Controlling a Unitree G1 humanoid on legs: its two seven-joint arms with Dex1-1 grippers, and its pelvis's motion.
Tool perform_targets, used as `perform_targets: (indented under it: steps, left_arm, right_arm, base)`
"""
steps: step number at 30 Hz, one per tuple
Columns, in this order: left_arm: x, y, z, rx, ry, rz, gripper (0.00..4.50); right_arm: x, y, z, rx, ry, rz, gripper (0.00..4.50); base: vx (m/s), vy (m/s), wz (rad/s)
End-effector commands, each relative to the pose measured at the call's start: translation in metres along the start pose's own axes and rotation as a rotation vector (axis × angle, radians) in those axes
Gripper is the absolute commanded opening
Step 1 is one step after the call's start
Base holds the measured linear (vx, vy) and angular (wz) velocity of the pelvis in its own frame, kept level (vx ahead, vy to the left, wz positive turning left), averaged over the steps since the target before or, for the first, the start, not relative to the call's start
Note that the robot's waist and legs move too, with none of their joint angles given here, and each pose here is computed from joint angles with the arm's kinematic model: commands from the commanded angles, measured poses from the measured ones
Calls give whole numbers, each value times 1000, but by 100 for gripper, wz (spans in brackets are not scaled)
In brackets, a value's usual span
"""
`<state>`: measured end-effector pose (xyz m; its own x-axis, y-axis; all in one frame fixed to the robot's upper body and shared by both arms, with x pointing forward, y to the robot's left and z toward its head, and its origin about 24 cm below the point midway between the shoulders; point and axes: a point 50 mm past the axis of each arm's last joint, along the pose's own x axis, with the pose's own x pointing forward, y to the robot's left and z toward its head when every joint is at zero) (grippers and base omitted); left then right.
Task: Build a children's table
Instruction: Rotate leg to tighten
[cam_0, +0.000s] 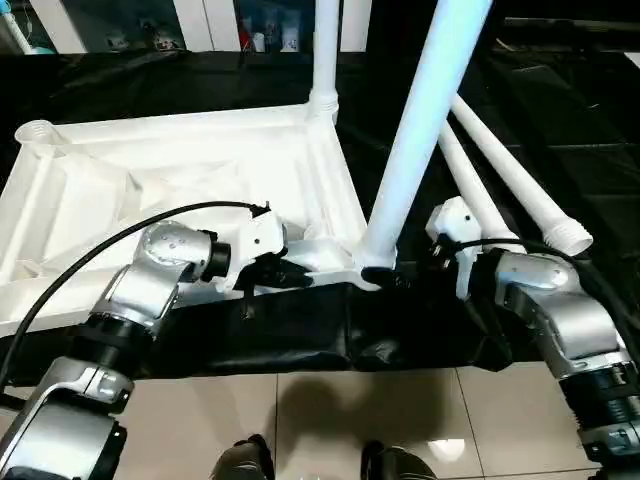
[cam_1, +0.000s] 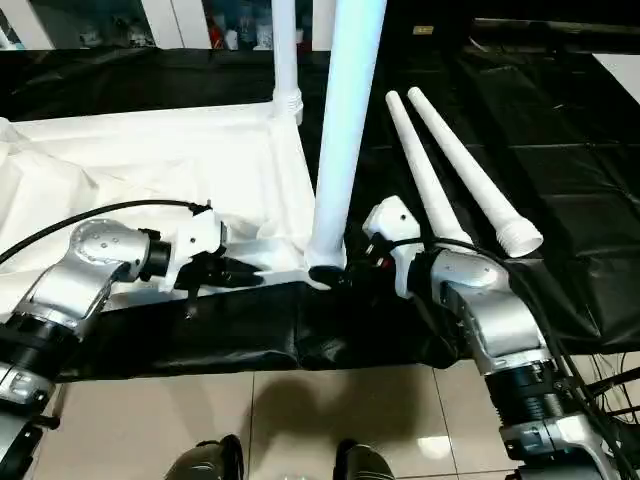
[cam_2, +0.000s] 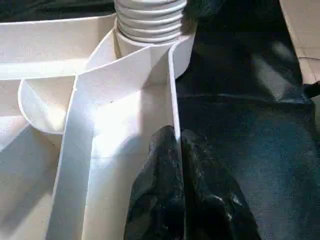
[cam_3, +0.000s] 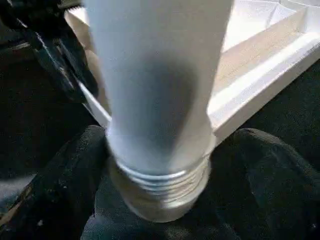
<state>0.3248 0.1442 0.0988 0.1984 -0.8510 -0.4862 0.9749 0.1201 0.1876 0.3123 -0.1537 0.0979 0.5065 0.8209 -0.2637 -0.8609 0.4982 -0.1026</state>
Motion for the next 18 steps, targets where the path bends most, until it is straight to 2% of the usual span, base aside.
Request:
perform_targets:
  steps: [1, 16, 18]
  left_arm:
    - [3, -1, 22, 59, -121, -36, 0]
    - [3, -2, 21, 56, -111, -32, 0]
    - [3, -2, 21, 57, -108, -32, 0]
  right_arm:
    - [1, -2, 3, -21, -9, -4, 432]
    - [8, 2, -3, -20, -17, 56, 432]
    - [9, 2, -3, -17, -26, 58, 403]
  base:
    - [0, 0, 0]
    - [0, 0, 0]
    - [0, 0, 0]
